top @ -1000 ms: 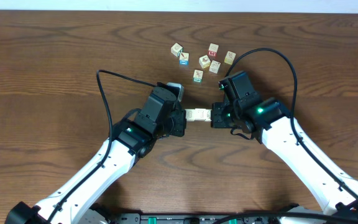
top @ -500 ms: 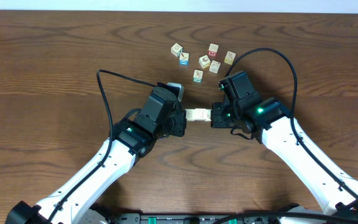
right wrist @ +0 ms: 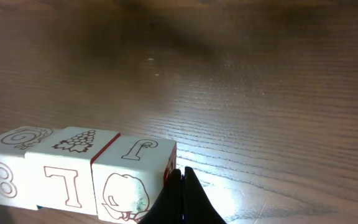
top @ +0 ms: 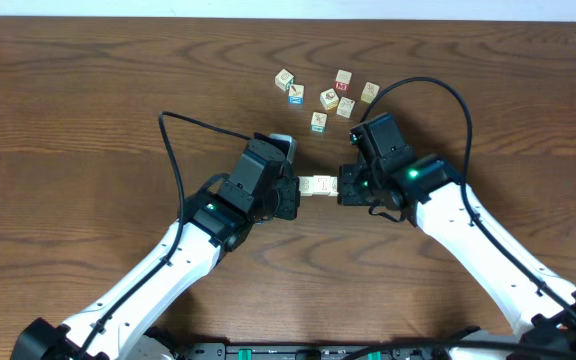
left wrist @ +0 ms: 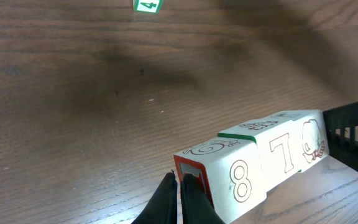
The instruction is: Lift 3 blocks
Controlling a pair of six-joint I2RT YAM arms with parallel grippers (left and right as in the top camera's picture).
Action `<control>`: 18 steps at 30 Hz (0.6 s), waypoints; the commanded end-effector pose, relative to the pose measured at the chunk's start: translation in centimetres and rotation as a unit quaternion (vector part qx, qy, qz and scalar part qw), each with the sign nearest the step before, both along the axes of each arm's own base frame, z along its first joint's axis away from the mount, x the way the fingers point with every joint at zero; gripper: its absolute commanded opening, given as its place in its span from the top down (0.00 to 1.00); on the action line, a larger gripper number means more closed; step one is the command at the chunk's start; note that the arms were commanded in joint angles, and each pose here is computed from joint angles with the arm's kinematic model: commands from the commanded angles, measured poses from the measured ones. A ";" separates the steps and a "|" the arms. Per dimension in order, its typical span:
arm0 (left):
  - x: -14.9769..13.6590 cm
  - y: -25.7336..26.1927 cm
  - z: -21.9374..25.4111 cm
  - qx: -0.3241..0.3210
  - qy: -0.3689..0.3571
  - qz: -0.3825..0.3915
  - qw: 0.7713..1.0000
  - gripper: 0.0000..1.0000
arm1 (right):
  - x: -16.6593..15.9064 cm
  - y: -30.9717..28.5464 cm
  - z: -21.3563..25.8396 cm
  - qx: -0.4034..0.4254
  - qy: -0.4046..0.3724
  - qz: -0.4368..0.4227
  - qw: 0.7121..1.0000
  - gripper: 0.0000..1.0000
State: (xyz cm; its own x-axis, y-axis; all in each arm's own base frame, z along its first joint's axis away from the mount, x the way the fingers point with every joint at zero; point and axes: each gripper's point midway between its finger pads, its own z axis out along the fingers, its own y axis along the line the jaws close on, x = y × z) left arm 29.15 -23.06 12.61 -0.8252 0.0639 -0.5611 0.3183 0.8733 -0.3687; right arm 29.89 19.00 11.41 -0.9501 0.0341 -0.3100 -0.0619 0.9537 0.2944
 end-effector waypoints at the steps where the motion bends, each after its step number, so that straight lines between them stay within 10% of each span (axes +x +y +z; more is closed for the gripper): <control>1: -3.0 -5.5 2.8 -0.088 0.023 -0.106 0.990 0.93 | -1.7 6.2 2.9 0.121 0.024 0.084 0.989 0.99; 18: -2.9 -5.5 1.5 -0.078 0.037 -0.104 0.991 0.93 | -1.7 6.3 2.9 0.122 0.023 0.084 0.989 0.99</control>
State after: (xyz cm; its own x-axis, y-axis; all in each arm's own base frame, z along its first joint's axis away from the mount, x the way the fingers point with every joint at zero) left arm 29.19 -23.09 11.52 -0.8390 0.0735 -0.5391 0.3092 0.8797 -0.3612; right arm 29.87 18.98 10.83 -0.9548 0.0315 -0.2956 -0.0572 0.9563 0.2866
